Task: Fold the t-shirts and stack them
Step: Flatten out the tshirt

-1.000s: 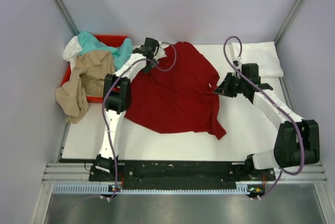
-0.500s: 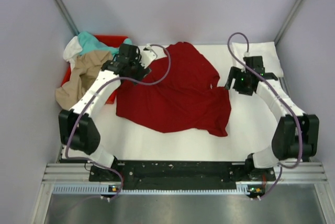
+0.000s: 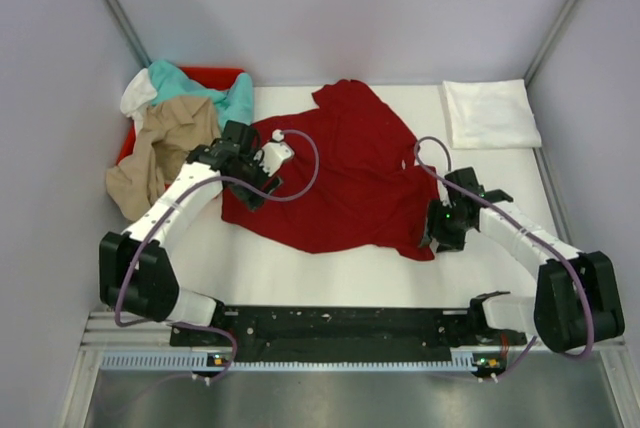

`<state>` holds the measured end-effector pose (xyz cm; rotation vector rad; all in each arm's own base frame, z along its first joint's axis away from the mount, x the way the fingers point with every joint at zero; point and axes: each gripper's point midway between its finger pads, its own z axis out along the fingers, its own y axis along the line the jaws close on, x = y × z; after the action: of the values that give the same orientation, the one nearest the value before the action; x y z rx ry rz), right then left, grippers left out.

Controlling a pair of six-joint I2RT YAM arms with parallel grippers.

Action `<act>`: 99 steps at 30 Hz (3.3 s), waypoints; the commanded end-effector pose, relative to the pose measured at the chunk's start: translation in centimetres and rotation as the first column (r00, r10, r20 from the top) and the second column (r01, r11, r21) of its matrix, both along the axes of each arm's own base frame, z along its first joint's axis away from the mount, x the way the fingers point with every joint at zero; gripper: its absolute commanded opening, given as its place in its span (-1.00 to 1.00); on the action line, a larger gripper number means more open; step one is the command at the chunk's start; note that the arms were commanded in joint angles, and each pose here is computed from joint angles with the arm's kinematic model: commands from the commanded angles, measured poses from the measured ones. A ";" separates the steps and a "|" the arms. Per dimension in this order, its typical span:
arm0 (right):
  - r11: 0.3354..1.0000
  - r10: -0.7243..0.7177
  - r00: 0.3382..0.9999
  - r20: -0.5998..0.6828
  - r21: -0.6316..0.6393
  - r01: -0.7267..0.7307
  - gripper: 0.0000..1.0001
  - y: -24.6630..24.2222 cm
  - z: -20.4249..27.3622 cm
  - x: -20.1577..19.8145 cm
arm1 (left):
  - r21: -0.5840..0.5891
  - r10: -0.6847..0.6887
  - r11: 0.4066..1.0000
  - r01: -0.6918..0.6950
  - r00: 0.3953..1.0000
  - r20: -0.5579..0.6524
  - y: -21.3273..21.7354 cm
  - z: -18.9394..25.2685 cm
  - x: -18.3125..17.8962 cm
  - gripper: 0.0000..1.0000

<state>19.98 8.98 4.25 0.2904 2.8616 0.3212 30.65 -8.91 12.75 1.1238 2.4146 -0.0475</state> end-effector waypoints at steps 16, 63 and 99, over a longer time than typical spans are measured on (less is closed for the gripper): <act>0.664 0.011 0.754 0.656 0.559 -0.496 -1.00 14.0 32.2 10.1 | -0.227 -0.369 0.906 0.357 0.929 -0.010 -7.5 0.4 -4.3 0.53; 0.885 0.145 0.668 0.730 0.207 -0.417 -1.00 5.0 30.2 7.9 | -0.236 -0.635 0.769 0.594 0.754 -0.168 -4.4 3.7 -8.8 -0.98; 0.902 0.192 0.833 0.518 0.240 -0.358 -1.00 5.6 17.9 16.2 | -0.066 -0.444 0.895 0.442 0.862 -0.245 -2.7 -6.8 9.5 0.30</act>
<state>35.91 14.84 20.55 -0.1067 2.4062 0.8328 40.99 -11.03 4.12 1.6044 2.4356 -0.3066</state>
